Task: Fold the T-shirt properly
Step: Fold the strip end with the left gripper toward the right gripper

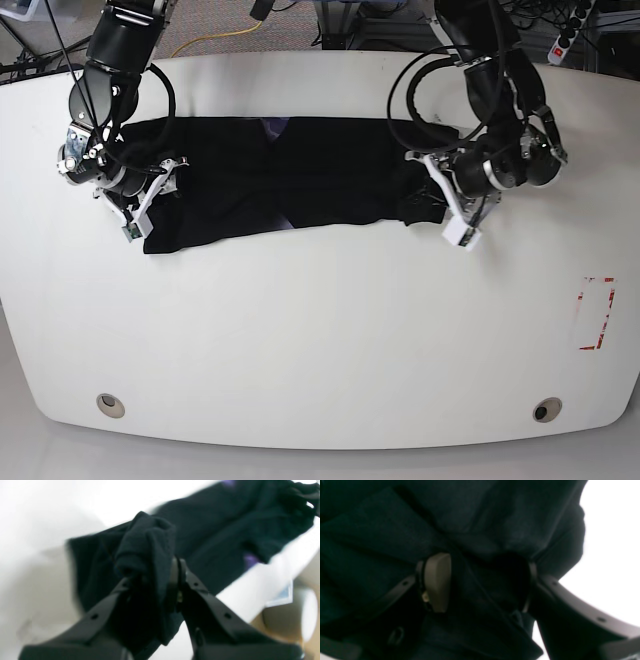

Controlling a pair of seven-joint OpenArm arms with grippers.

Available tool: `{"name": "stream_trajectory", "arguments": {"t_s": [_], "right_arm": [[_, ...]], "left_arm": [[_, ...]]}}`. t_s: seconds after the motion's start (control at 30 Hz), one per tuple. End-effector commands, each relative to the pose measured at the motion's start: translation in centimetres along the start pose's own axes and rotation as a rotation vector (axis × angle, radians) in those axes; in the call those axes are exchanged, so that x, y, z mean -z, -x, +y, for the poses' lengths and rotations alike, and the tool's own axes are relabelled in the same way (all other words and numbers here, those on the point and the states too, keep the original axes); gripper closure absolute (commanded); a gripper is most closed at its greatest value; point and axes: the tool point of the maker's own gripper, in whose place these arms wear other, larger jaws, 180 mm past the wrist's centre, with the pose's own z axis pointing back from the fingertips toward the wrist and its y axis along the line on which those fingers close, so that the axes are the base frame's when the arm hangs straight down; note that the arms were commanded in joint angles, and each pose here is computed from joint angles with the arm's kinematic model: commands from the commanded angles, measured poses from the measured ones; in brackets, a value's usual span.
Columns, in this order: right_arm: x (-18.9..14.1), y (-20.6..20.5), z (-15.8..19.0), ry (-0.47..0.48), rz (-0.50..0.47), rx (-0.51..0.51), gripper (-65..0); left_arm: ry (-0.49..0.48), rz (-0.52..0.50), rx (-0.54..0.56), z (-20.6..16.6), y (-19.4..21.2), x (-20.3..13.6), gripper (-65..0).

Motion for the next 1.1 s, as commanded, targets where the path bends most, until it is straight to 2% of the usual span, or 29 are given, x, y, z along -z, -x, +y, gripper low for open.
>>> {"name": "stream_trajectory", "arguments": {"t_s": [0.0,0.3,0.73,0.87,0.93,1.07], "right_arm": [[-0.6,-1.1,-0.7,0.021,-0.024,-0.017,-35.8],[-0.5,-1.1,-0.7,0.020,-0.024,-0.016,-35.8],[-0.5,-1.1,-0.7,0.020,-0.024,-0.016,-35.8],[-0.5,-1.1,-0.7,0.020,-0.024,-0.016,-35.8],[-0.5,-1.1,-0.7,0.020,-0.024,-0.016,-35.8],[-0.5,-1.1,-0.7,0.020,-0.024,-0.016,-35.8]], "left_arm": [[0.032,-0.058,0.062,-1.3,-2.5,0.1,-3.9],[0.092,-0.047,0.133,-3.2,-4.1,1.5,-4.2],[0.185,-0.004,0.146,-4.7,-4.9,4.4,-4.2],[0.230,0.036,0.172,-5.8,-4.9,5.7,-4.6],[0.252,0.059,0.189,-6.5,-4.7,6.3,-7.6],[0.272,0.085,0.216,-7.4,-4.3,6.8,-20.3]]}}
